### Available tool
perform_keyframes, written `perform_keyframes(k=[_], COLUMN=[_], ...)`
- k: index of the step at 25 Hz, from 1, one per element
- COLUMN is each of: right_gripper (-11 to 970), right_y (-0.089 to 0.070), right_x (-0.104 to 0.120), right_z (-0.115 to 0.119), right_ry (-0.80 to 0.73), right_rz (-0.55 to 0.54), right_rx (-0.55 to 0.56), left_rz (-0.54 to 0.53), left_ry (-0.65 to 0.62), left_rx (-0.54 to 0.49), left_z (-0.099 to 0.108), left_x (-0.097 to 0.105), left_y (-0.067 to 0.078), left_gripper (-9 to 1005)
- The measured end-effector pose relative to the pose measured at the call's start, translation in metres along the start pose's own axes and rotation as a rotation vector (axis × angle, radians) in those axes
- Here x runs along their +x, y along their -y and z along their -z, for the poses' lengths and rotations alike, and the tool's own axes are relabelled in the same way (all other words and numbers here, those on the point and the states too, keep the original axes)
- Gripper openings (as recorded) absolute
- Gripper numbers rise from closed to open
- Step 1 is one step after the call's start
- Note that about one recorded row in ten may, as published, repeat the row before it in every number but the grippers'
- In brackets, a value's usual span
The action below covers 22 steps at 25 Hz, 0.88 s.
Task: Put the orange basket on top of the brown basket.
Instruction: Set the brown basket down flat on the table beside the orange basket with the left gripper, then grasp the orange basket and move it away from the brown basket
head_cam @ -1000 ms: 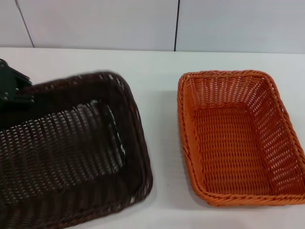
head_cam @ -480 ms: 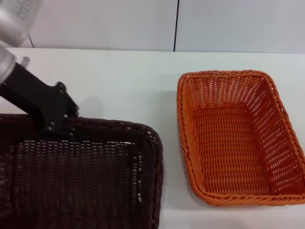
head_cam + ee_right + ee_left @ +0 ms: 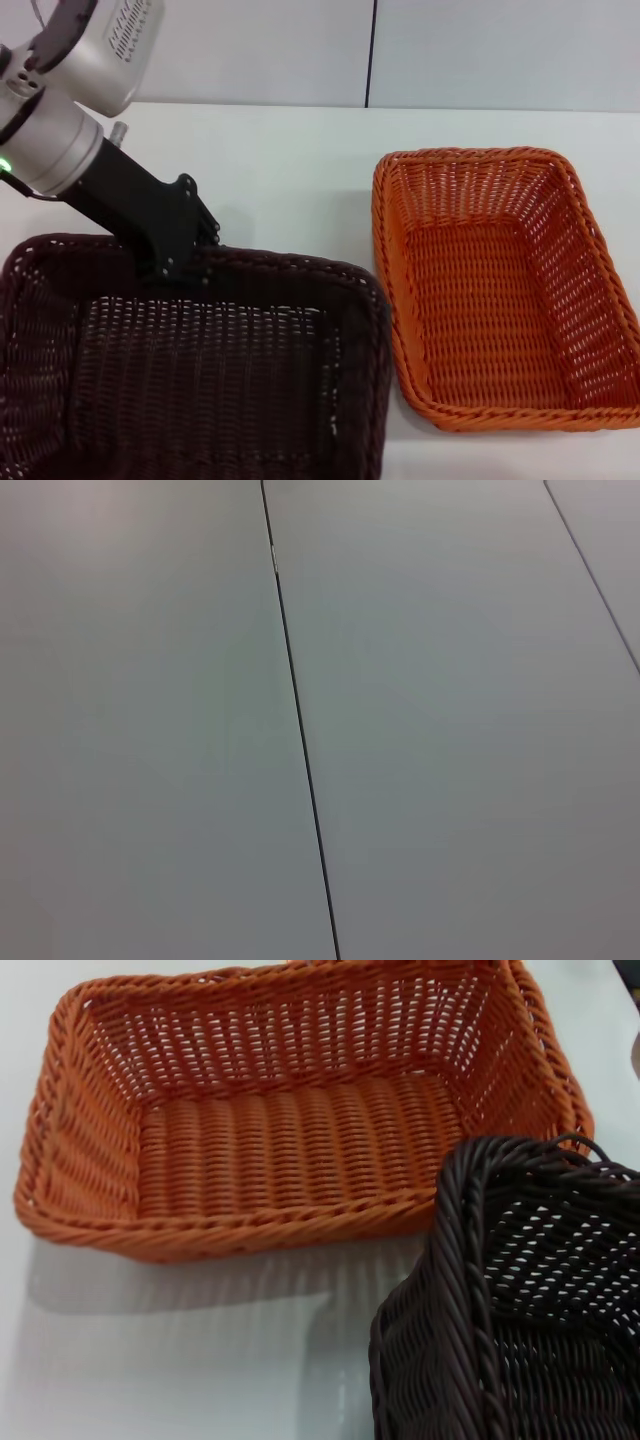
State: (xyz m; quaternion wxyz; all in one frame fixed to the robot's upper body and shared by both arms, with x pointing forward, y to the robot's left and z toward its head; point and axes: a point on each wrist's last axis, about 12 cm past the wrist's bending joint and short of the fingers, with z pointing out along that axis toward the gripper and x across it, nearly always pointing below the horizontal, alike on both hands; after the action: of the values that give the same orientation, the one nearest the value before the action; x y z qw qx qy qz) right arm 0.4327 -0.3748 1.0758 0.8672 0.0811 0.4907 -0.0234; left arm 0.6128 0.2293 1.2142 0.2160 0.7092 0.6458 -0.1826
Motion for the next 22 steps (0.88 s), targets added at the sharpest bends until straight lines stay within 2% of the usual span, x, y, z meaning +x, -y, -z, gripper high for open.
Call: perform_keyframes(k=[6,9,14,18,19,20,21,22], right_gripper=[725,725,724,724,724,724,724,724], right_y=[-0.001,-0.001,-0.001,-0.002,-0.003,-0.003,-0.004,-0.006], right_x=[-0.001,-0.001,-0.001,-0.001,0.0,0.0,0.001,0.002], right_z=[-0.003,-0.004,-0.004,-0.005,-0.007,-0.007,-0.008,-0.009], right_ry=[0.012,0.014,0.015,0.016,0.015,0.015,0.014,0.01], right_rz=[-0.002,-0.003,-0.003,-0.004,-0.007,-0.007,-0.009,-0.012], right_rx=[-0.003,-0.004,-0.004,-0.005,-0.01,-0.01,-0.015,-0.02], left_rz=[0.012,0.008,-0.013,-0.016,-0.023,-0.023,-0.018,-0.018], left_ry=[-0.006,-0.006,0.021,0.036,0.08,0.08,0.129,0.129], left_rx=[-0.013,-0.055,-0.133,-0.149,-0.204,-0.204,-0.282,-0.282], left_z=[-0.007,-0.011,-0.01,-0.008,-0.003,-0.003,0.006,0.006], left_x=[-0.005,-0.005,-0.007,-0.008,-0.01,-0.01,-0.01,-0.01], left_y=[-0.002,-0.003,-0.003,-0.003,-0.004,-0.004,-0.006,-0.006], left_gripper=[196,190,408,538,570,603,635,666])
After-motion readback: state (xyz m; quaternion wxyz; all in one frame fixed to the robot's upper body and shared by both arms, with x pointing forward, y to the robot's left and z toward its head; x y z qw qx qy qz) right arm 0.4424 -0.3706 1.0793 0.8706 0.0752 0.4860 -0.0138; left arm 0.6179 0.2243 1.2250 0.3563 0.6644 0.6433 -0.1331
